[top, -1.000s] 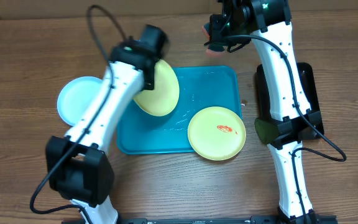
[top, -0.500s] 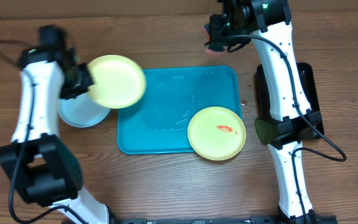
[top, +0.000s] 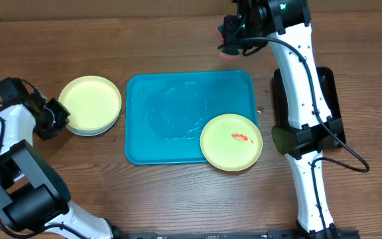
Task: Clean dirty plates on tray and stack at the side
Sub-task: 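Place the yellow plate onto the blue plate left of the tray, then drag the stained yellow plate to the tray center with the left gripper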
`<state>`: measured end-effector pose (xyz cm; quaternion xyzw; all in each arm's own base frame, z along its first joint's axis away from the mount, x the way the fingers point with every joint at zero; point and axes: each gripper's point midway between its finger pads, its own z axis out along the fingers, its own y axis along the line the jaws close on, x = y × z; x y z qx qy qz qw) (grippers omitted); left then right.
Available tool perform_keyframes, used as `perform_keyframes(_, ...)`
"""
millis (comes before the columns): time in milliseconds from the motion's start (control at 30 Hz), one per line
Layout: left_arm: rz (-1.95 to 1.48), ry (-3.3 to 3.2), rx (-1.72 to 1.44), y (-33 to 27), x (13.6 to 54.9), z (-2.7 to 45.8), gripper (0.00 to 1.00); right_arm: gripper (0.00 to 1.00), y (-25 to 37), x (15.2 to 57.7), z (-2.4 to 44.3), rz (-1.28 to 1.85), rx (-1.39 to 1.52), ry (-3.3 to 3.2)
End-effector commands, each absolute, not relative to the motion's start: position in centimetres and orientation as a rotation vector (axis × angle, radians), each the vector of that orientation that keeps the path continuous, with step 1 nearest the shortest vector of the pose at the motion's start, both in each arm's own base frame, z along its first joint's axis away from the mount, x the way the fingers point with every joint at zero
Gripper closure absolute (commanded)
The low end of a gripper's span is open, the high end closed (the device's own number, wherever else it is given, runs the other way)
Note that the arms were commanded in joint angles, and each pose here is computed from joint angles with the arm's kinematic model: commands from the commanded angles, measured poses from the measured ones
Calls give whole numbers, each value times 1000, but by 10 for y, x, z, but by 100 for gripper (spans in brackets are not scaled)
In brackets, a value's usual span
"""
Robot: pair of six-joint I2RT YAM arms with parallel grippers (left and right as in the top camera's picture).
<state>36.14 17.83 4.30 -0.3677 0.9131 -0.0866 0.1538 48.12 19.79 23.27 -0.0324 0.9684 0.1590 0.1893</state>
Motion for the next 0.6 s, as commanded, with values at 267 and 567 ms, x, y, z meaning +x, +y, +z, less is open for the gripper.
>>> perform_keyframes(267, -238, 2620, -1085, 177, 356, 44, 57, 96, 197, 479, 251, 472, -90, 2678)
perform_keyframes(567, -300, 2695, -837, 142, 384, 85, 56, 96, 197, 479, 251, 472, -90, 2678)
